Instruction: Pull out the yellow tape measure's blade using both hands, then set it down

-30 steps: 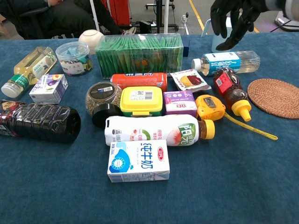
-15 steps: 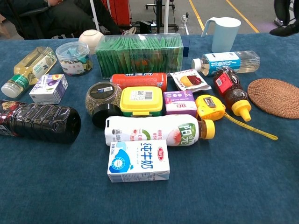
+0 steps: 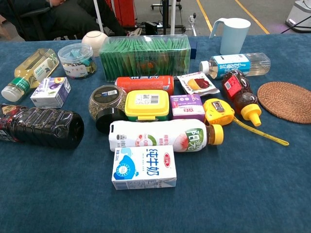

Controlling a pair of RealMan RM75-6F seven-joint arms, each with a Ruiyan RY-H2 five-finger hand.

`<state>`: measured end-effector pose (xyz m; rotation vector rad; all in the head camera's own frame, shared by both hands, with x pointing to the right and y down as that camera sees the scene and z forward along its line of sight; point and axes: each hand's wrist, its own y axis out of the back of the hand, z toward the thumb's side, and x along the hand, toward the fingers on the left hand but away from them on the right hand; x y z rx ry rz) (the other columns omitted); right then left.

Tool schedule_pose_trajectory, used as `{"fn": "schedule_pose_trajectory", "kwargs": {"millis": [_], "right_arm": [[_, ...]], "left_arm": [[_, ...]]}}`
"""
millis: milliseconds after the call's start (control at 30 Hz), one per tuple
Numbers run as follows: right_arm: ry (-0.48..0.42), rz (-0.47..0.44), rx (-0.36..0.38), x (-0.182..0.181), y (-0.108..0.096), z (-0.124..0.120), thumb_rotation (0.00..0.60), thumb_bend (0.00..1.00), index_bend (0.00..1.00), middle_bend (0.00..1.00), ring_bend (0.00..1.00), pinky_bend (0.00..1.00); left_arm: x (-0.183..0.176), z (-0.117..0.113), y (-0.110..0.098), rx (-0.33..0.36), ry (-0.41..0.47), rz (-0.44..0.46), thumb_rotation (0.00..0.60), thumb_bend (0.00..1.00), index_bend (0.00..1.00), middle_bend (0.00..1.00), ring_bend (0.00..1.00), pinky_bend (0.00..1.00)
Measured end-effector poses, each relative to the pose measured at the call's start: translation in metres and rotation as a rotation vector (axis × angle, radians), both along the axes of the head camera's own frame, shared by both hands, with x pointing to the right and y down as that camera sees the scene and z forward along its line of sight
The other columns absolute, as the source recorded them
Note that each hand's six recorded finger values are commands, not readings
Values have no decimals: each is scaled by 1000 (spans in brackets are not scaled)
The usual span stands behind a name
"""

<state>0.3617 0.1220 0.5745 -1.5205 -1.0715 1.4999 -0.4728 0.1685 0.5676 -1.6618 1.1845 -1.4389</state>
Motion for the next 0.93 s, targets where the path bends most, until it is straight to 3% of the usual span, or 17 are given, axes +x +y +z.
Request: {"fn": "schedule_pose_trajectory", "kwargs": {"millis": [533, 933], "right_arm": [[108, 58, 22, 37, 54, -15, 600, 281, 644, 607, 551, 482], [99, 88, 34, 47, 67, -21, 600, 281, 644, 607, 551, 481]], "left_arm": [[10, -12, 32, -58, 20, 54, 600, 208, 573, 383, 249, 332], [29, -21, 36, -57, 49, 105, 600, 210, 573, 383, 249, 333]]}}
